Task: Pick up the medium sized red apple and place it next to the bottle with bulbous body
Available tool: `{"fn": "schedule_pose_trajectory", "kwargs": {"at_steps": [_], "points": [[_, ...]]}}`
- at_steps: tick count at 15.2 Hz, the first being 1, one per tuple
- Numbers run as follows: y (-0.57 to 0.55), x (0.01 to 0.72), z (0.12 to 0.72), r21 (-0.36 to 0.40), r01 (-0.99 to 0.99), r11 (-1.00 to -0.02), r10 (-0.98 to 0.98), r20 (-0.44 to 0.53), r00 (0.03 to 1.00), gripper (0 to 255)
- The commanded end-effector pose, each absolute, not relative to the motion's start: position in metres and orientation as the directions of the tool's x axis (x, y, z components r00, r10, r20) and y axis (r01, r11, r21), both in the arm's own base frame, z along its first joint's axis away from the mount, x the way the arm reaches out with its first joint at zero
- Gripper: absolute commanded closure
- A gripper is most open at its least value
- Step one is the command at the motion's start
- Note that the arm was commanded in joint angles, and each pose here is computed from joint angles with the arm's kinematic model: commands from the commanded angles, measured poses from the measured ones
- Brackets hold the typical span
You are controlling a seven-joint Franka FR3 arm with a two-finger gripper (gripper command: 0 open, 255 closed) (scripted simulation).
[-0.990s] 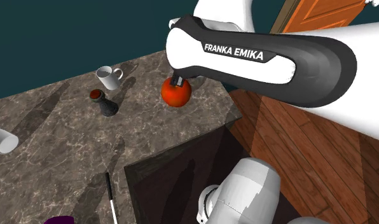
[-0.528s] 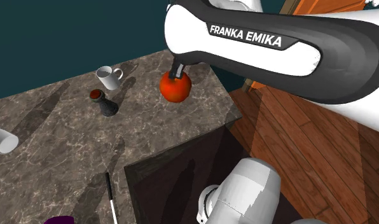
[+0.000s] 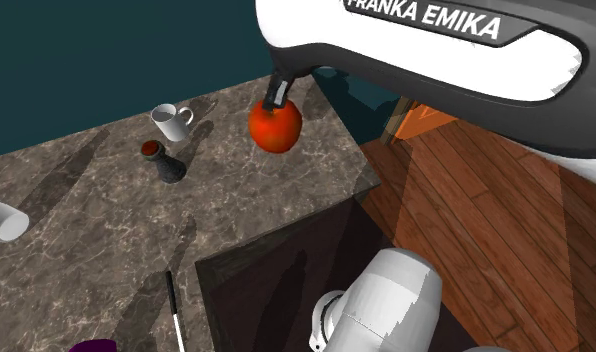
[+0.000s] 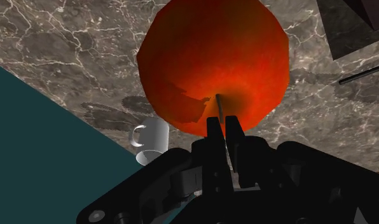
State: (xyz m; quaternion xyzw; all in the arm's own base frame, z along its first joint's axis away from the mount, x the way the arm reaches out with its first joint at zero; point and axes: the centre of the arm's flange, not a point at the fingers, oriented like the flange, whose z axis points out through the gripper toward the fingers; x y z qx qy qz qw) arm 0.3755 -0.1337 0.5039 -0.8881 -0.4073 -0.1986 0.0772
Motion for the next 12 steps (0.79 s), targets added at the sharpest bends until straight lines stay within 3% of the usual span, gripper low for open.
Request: {"fn": "schedule_pose_trajectory", "kwargs": {"at_steps": [1, 12], "points": [[-0.135, 0.376, 0.514, 0.025, 0.754, -0.656, 0.693, 0.416, 0.589, 255], [-0.135, 0.376, 0.572, 0.025, 0.754, -0.656, 0.693, 0.416, 0.589, 255]]}}
